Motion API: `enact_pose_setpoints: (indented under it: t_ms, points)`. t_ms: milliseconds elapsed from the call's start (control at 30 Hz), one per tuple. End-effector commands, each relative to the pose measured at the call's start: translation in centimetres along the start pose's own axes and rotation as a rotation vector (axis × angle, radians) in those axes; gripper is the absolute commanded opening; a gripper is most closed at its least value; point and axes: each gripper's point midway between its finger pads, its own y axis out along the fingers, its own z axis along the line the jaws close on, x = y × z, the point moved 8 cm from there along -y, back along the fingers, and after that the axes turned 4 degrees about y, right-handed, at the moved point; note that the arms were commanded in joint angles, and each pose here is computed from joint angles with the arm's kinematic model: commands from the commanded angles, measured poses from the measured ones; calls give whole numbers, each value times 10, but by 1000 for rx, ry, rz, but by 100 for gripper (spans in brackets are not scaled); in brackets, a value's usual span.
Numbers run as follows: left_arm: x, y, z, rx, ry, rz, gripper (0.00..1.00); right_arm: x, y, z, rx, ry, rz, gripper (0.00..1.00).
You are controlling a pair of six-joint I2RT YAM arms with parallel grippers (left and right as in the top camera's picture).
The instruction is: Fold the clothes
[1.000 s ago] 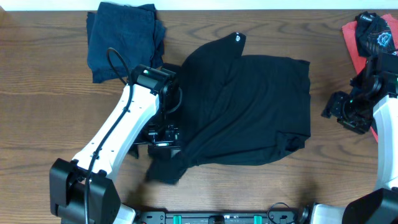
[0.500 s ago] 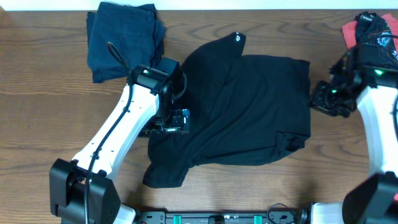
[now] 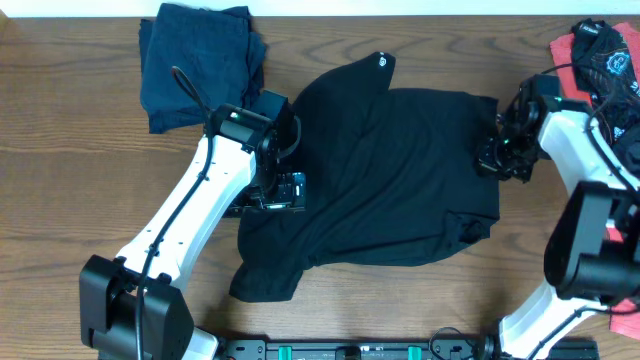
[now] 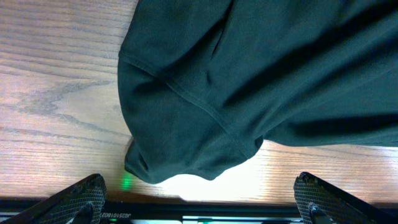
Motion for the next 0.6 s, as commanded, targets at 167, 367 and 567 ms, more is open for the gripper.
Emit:
enact_pose_setpoints:
  t_ms: [167, 367, 567]
  points:
    - [1, -9, 2, 10, 10, -36, 98, 24, 29, -3, -39, 9, -90, 1]
    - [1, -9, 2, 9, 10, -36, 98, 35, 38, -8, -86, -5, -142, 1]
    - [1, -9, 2, 10, 11, -36, 98, 41, 50, -18, -131, 6, -144, 1]
